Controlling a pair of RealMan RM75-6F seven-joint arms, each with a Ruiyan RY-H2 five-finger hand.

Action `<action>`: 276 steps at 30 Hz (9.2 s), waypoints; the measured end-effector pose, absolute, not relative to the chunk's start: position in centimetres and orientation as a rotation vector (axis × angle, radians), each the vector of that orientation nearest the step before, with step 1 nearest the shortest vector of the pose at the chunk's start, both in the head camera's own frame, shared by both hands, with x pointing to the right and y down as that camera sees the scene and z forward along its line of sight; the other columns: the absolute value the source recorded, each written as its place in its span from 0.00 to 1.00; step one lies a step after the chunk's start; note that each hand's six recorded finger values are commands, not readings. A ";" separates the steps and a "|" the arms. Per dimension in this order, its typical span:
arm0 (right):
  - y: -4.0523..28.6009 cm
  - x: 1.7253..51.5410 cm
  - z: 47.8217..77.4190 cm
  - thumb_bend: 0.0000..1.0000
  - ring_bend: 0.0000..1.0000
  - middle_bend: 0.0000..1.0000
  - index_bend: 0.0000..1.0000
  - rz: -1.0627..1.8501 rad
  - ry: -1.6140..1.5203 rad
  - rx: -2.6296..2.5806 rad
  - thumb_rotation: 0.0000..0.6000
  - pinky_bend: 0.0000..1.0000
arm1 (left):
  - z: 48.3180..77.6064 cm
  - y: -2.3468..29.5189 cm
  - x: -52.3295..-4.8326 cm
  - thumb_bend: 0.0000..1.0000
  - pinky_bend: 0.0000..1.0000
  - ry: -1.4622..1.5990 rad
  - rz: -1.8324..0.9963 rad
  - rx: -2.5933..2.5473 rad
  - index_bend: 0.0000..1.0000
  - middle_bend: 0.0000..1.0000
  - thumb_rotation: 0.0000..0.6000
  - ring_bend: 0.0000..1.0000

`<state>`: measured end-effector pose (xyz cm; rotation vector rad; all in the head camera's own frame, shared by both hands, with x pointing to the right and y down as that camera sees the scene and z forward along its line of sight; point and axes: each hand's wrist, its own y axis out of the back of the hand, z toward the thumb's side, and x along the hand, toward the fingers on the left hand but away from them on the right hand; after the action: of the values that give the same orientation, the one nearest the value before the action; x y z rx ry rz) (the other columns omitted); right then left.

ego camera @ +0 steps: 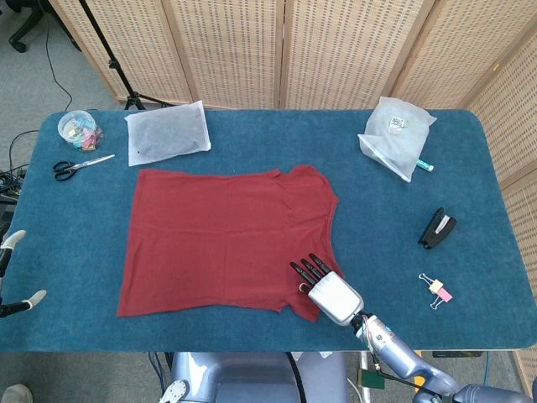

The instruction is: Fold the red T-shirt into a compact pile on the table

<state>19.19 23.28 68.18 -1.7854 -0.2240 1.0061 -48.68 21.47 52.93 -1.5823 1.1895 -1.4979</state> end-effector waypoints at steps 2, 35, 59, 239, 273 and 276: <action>23.3 19.2 68.3 0.37 0.00 0.02 0.46 1.024 -0.217 -1.787 1.00 0.00 | 52.9 21.5 -48.7 0.00 0.00 1.189 -1.498 -1.583 0.00 0.00 1.00 0.00; 23.1 20.8 67.3 0.54 0.00 0.06 0.64 0.893 -0.391 -1.952 1.00 0.00 | 62.3 27.2 -43.7 0.12 0.00 0.956 -1.216 -1.834 0.25 0.00 1.00 0.00; 23.2 20.9 67.9 0.54 0.00 0.06 0.64 0.887 -0.396 -1.964 1.00 0.00 | 67.1 29.8 -41.1 0.20 0.00 0.935 -1.241 -1.948 0.37 0.00 1.00 0.00; 6.6 23.3 72.0 0.42 0.00 0.03 0.39 1.320 -0.675 -2.031 1.00 0.00 | 70.5 10.1 -36.0 0.48 0.00 0.695 -1.436 -1.650 0.53 0.00 1.00 0.00; 13.9 33.8 60.2 0.00 0.00 0.00 0.00 1.241 -0.881 -1.836 1.00 0.00 | 68.6 11.6 -40.3 0.36 0.00 0.824 -1.435 -1.811 0.13 0.00 1.00 0.00; 15.6 35.0 59.1 0.00 0.00 0.00 0.00 1.229 -0.917 -1.837 1.00 0.00 | 68.9 10.9 -40.1 0.37 0.00 0.833 -1.454 -1.807 0.21 0.00 1.00 0.00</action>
<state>35.00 15.63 59.12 -1.8374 -0.9174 1.2289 -40.08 10.92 68.94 -1.8072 0.8330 -1.4538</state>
